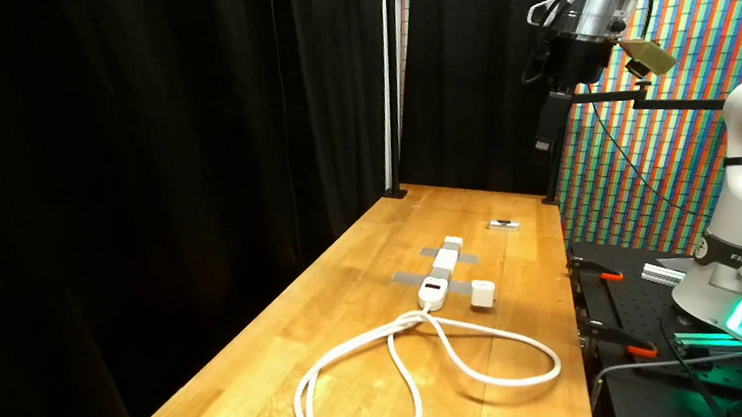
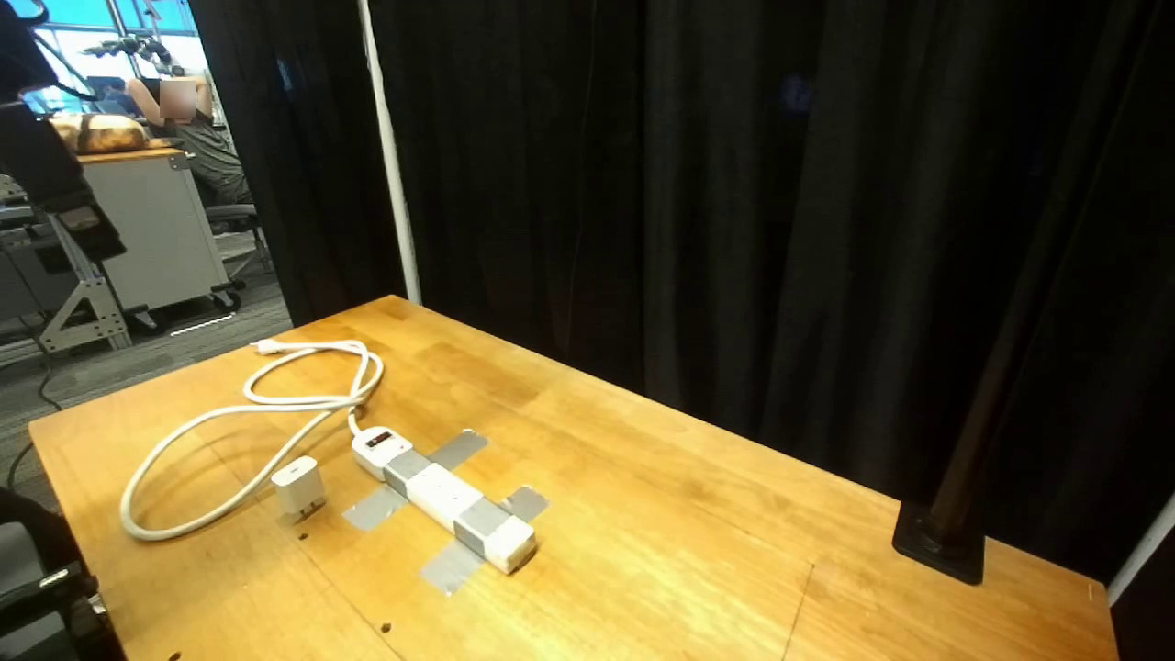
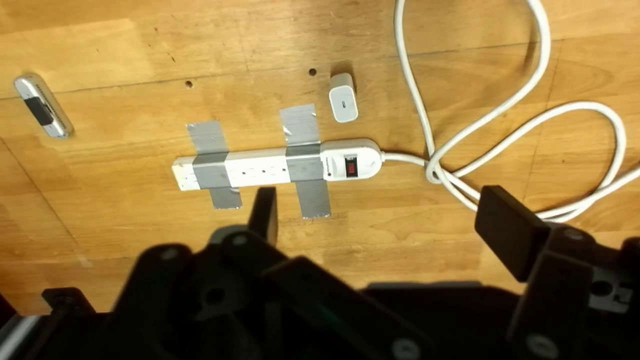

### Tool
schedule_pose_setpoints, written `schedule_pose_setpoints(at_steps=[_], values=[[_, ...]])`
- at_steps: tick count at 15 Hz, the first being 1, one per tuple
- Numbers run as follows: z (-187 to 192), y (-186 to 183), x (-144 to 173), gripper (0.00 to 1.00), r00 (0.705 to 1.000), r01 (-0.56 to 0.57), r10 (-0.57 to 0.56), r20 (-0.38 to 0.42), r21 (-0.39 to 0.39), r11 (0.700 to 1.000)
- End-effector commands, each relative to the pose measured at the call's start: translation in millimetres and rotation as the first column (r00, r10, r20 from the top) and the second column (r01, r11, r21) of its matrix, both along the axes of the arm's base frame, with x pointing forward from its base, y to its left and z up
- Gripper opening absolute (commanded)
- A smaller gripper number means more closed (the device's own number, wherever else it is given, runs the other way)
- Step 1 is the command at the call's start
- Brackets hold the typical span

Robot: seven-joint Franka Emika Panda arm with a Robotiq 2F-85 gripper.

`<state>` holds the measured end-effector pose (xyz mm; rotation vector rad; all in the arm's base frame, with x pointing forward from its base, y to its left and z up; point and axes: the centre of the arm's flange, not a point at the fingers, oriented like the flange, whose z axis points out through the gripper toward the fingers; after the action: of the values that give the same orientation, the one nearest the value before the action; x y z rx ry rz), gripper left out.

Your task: Put the charger head inside the extension cord

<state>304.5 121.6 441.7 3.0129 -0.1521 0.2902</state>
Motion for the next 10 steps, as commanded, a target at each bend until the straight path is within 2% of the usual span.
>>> schedule_pose_setpoints(at_steps=[1,3,5,10], values=[[-10.3,21.6,33.2,1.0,0.985,-0.03,0.027,-0.173,-0.017,0.999],[-25.5,30.4,48.8,1.0,0.97,-0.041,0.031,-0.241,-0.04,0.998],[-42.9,39.8,64.3,1.0,0.961,-0.078,0.065,-0.268,-0.04,0.996],[-100.9,49.5,97.2,1.0,0.957,-0.139,0.127,-0.262,-0.026,0.99]])
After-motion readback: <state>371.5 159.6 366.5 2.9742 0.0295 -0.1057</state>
